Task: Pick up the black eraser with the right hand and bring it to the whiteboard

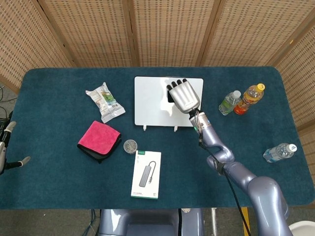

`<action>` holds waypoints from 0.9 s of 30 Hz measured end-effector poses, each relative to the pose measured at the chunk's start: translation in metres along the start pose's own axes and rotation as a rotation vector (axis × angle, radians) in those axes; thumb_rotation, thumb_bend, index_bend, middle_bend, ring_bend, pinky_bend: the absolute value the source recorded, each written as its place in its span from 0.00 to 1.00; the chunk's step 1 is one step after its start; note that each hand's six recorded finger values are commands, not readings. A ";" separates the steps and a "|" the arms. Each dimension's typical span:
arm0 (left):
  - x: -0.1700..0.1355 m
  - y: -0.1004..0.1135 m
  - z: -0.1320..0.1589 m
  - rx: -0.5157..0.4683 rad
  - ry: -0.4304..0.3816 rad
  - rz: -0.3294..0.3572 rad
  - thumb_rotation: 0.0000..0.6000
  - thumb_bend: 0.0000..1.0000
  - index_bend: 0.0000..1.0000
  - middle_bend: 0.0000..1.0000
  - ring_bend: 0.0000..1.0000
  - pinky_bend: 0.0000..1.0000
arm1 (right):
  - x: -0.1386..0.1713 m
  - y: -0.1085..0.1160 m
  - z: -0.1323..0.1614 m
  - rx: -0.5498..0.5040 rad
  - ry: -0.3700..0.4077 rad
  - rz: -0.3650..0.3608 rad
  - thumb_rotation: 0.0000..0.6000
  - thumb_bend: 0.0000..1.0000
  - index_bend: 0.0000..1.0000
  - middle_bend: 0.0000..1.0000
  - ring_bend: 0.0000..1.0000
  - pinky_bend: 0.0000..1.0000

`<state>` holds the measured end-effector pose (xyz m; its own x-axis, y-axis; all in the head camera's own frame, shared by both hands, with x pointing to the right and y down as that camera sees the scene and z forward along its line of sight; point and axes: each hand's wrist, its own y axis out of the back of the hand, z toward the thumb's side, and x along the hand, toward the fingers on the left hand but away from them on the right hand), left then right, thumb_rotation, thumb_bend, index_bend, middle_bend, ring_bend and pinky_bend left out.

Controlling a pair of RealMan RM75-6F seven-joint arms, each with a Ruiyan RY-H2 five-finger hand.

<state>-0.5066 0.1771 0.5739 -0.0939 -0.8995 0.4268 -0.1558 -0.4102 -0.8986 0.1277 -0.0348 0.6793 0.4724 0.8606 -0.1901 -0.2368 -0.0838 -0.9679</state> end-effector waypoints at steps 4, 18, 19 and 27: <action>0.001 -0.001 0.000 -0.001 0.000 -0.006 1.00 0.00 0.00 0.00 0.00 0.00 | -0.002 -0.003 0.013 0.007 0.001 0.011 1.00 0.41 0.51 0.56 0.50 0.55; 0.004 -0.002 -0.002 -0.006 0.008 -0.015 1.00 0.00 0.00 0.00 0.00 0.00 | -0.002 -0.019 0.029 -0.011 -0.039 0.055 1.00 0.00 0.15 0.14 0.20 0.49; 0.004 -0.002 -0.002 -0.006 0.008 -0.015 1.00 0.00 0.00 0.00 0.00 0.00 | -0.002 -0.021 0.029 -0.019 -0.042 0.064 1.00 0.00 0.13 0.12 0.18 0.49; 0.002 -0.002 0.000 -0.003 0.002 -0.016 1.00 0.00 0.00 0.00 0.00 0.00 | 0.001 -0.018 0.026 -0.038 -0.058 0.039 1.00 0.00 0.12 0.11 0.18 0.48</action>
<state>-0.5068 0.1760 0.5769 -0.0930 -0.8925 0.4415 -0.1606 -0.4241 -0.8912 0.1101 -0.0191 0.7009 0.4133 0.8840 -0.2186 -0.2206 -0.1358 -0.9659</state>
